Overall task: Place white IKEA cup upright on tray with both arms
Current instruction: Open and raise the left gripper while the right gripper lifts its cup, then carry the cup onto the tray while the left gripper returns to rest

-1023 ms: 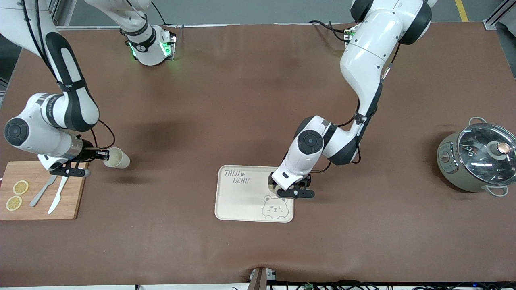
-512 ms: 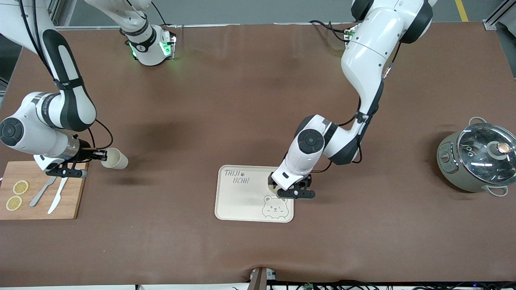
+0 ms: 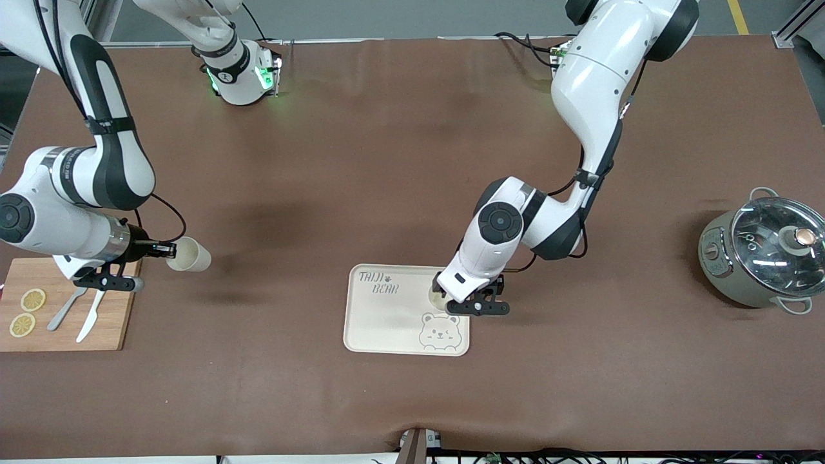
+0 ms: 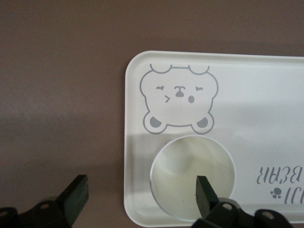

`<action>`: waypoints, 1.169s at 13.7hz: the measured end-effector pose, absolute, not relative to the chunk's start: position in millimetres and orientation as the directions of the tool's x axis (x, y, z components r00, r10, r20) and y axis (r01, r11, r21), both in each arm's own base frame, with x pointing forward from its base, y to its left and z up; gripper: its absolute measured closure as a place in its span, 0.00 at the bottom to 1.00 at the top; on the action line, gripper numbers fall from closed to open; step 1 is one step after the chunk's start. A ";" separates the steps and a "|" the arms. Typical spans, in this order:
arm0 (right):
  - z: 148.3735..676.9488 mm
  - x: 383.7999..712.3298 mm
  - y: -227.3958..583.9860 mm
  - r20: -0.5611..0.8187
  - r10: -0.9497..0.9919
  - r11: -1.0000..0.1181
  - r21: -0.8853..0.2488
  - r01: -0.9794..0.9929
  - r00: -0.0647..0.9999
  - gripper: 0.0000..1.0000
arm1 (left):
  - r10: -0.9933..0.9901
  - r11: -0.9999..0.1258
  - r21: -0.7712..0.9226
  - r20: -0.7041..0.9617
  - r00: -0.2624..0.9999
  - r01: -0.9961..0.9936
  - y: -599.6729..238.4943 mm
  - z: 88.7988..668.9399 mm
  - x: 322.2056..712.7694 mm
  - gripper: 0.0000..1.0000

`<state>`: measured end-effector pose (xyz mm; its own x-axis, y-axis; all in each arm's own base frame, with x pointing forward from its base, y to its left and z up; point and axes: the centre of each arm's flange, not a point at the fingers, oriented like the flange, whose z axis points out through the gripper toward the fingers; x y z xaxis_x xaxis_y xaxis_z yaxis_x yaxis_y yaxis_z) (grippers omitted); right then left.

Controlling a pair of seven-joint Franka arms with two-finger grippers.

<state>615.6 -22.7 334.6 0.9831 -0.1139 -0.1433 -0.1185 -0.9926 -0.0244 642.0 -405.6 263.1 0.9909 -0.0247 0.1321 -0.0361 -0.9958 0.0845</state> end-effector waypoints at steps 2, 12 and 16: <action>342.2 619.0 -7.7 -0.141 -0.132 -0.991 -0.019 -0.136 0.981 0.97 | -0.027 -0.997 0.072 0.117 0.993 -0.035 -404.3 276.2 639.9 0.00; 383.0 640.4 118.8 -0.083 -0.401 -0.913 -0.052 -0.406 0.912 0.97 | -0.115 -0.993 -0.028 0.006 0.993 -0.115 -318.3 408.1 636.6 0.00; 373.6 645.2 166.5 -0.094 -0.504 -0.860 -0.043 -0.509 0.859 0.97 | -0.176 -0.983 -0.045 -0.032 0.984 -0.178 -224.7 454.2 644.5 0.00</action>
